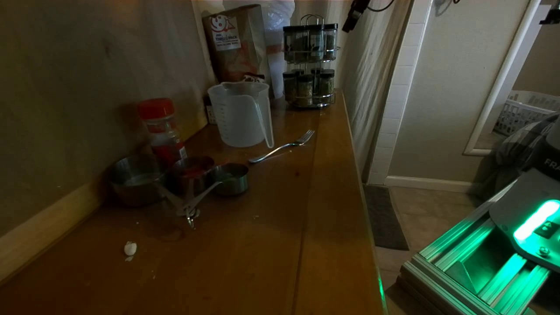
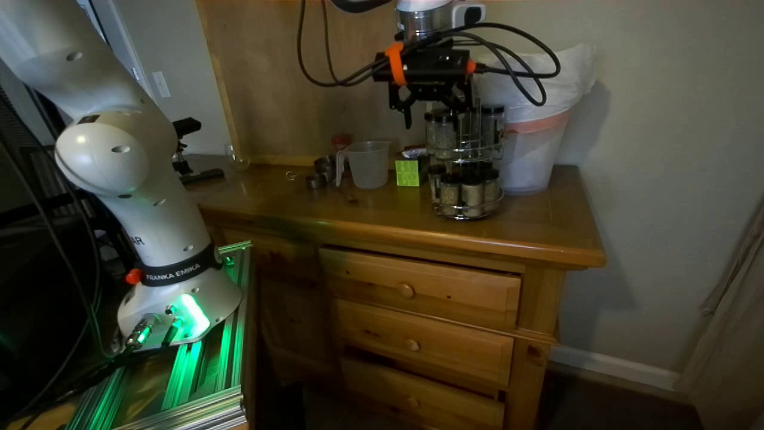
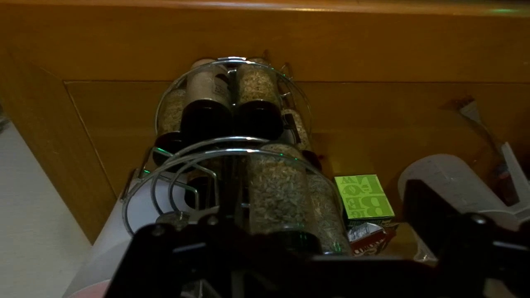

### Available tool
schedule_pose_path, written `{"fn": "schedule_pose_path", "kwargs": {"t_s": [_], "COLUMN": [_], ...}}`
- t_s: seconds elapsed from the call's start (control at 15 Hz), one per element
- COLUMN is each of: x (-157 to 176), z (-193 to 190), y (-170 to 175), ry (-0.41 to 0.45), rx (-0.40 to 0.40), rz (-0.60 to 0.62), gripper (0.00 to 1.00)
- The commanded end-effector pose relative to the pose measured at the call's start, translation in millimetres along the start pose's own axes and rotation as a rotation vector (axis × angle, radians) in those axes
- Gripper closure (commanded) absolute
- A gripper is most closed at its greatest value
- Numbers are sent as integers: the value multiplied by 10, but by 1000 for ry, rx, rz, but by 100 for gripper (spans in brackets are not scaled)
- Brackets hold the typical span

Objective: Move one bottle from the spice rack to the counter

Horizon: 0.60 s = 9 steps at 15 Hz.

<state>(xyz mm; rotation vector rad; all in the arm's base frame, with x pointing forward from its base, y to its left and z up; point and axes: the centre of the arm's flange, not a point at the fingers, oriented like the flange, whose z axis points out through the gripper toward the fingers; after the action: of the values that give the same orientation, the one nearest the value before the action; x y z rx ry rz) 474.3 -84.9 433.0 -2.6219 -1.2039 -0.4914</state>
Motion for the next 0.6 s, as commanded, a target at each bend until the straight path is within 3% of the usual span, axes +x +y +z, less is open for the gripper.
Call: {"fn": "schedule_pose_path", "kwargs": {"t_s": [0.0,0.27,0.53], "x": [22,-20,44], "z": [26,33,111], "y": [149,81,154], "ry": [24,4,63], "rx": [-5,-3,10], "rz": [25,18,-21], "gripper": [0,0,0]}}
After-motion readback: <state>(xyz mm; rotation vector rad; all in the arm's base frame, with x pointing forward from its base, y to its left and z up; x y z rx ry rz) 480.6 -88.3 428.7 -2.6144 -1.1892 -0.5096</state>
